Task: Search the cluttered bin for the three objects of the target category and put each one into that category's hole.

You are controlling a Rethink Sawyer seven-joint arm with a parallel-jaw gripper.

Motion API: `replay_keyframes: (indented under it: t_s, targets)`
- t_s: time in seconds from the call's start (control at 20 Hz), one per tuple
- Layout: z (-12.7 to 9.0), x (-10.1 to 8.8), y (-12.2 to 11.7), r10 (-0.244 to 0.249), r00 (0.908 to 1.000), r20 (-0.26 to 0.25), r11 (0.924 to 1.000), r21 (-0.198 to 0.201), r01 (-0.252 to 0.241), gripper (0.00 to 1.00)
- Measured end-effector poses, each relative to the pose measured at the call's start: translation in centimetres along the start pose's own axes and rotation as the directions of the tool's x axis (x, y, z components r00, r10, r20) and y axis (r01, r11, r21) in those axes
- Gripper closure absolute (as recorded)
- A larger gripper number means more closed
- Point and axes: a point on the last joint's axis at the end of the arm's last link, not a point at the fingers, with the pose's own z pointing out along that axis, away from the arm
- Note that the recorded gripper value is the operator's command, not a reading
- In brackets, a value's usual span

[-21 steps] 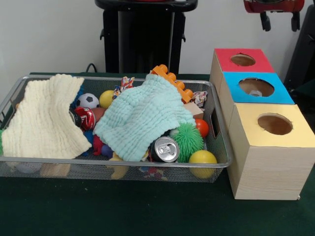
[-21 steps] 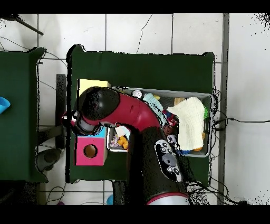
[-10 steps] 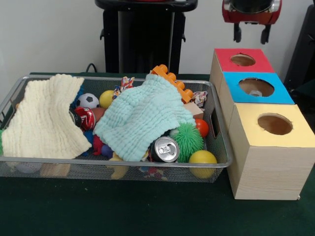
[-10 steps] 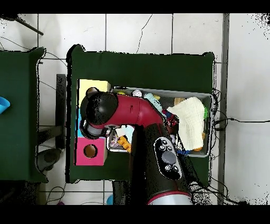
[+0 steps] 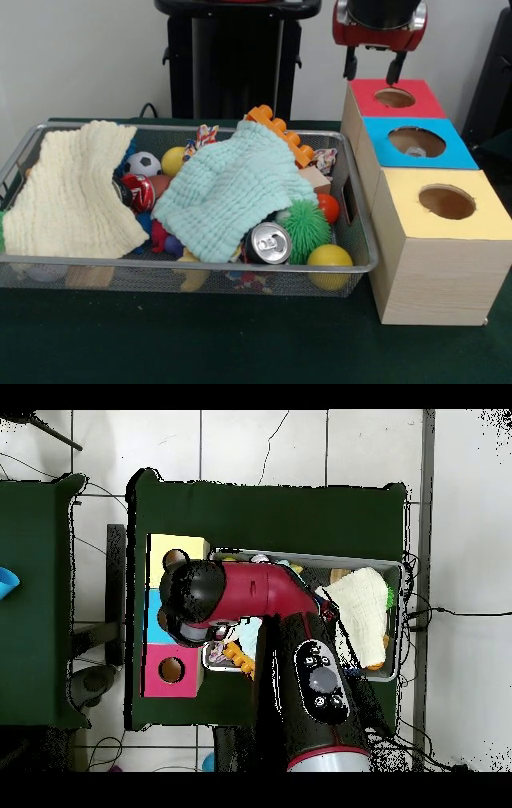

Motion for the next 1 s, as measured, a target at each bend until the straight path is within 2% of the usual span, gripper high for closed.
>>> replay_keyframes:
  t_s: [0.2,0.45,0.55,0.65,0.7,1.0]
  targets:
    - [-0.1,-0.4,-1.0,-0.005,0.9998,0.017,0.9997,0.025,0.005,0.00]
    - [-0.4,-1.4,-2.8,-0.024,0.9979,0.060,0.9963,0.084,0.019,0.00]
    - [-0.5,-1.8,-3.6,-0.042,0.9957,0.083,0.9919,0.123,0.031,0.00]
    - [-0.6,-2.0,-4.0,-0.052,0.9942,0.095,0.9887,0.145,0.037,0.00]
    - [-0.7,-2.4,-4.6,-0.061,0.9922,0.109,0.9848,0.168,0.042,0.00]
    - [-1.8,-4.0,-6.9,-0.080,0.9832,0.164,0.9711,0.235,0.040,0.00]
